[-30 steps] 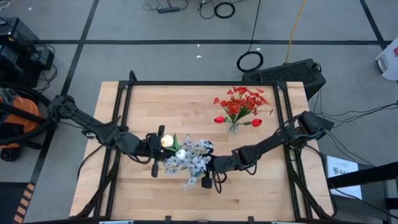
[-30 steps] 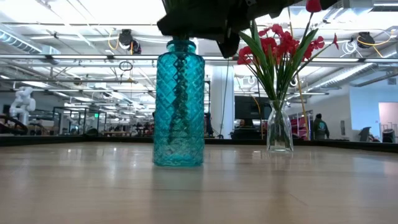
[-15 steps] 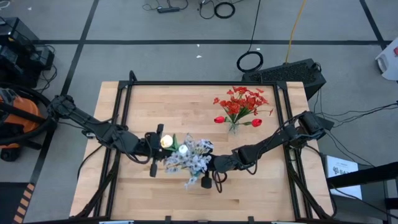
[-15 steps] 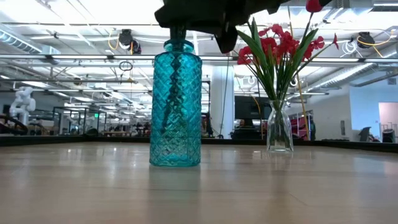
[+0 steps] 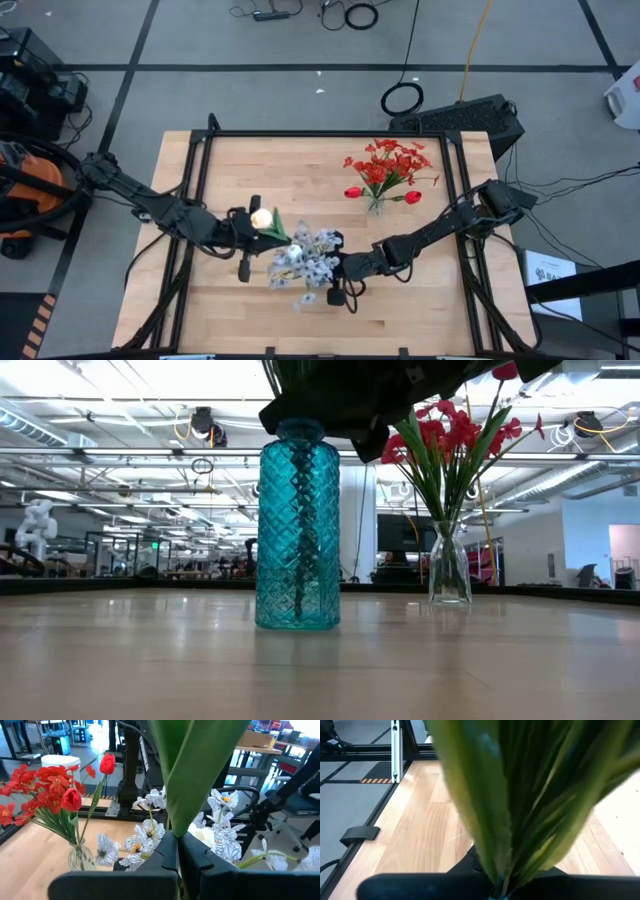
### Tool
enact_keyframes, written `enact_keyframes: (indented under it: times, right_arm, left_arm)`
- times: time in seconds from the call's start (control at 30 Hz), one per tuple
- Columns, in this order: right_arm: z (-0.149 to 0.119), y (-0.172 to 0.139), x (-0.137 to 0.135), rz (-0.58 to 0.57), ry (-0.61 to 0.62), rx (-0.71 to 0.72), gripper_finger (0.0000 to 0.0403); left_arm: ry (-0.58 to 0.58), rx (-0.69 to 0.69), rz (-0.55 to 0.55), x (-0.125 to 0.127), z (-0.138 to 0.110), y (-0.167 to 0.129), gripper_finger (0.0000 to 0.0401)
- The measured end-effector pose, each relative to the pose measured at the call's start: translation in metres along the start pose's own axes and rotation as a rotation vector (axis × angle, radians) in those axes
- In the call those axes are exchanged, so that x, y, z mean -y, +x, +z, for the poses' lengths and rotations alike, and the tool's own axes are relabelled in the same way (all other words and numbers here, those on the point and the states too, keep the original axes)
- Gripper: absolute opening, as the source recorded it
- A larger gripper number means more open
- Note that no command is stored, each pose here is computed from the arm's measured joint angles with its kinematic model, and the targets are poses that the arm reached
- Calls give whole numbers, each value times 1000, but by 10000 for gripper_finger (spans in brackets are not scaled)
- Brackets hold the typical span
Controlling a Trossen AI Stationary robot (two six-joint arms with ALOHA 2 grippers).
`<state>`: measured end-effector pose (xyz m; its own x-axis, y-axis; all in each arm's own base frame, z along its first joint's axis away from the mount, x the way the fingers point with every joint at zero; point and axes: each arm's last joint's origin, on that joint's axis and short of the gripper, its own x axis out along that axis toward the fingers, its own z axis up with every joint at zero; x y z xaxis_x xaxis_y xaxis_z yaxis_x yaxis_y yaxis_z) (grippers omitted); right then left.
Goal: Sort flowers into vase by color
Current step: Put the yellow flower into the blue flower vase
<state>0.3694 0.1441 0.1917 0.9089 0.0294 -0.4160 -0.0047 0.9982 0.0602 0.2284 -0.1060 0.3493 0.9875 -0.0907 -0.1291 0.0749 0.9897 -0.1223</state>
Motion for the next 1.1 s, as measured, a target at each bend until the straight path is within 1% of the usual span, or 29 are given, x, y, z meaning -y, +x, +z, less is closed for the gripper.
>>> enact_keyframes:
  times: [0.13, 0.33, 0.53, 0.7, 0.83, 0.97, 1.1]
  right_arm:
    - [0, 0, 0, -1, 1, 4, 10]
    - [1, 0, 0, 0, 4, 10, 19]
    - [1, 0, 0, -1, 5, 12, 18]
    - [2, 0, 0, -2, 28, 15, 18]
    - [2, 0, 0, -7, 32, 23, 18]
    - [5, -1, 0, -7, 38, 32, 18]
    - [11, -7, 1, -16, 45, 56, 18]
  left_arm:
    - [4, -9, 1, 0, -1, 1, 0]
    - [59, -5, 13, -2, 1, -6, 0]
    - [48, 4, 65, -11, 10, -30, 0]
    - [-16, 0, 90, -21, 16, -56, 0]
    - [-8, -9, 113, -23, 16, -71, 0]
    - [-5, -9, 84, -17, 15, -72, 0]
    - [4, -21, 56, -8, 4, -63, 0]
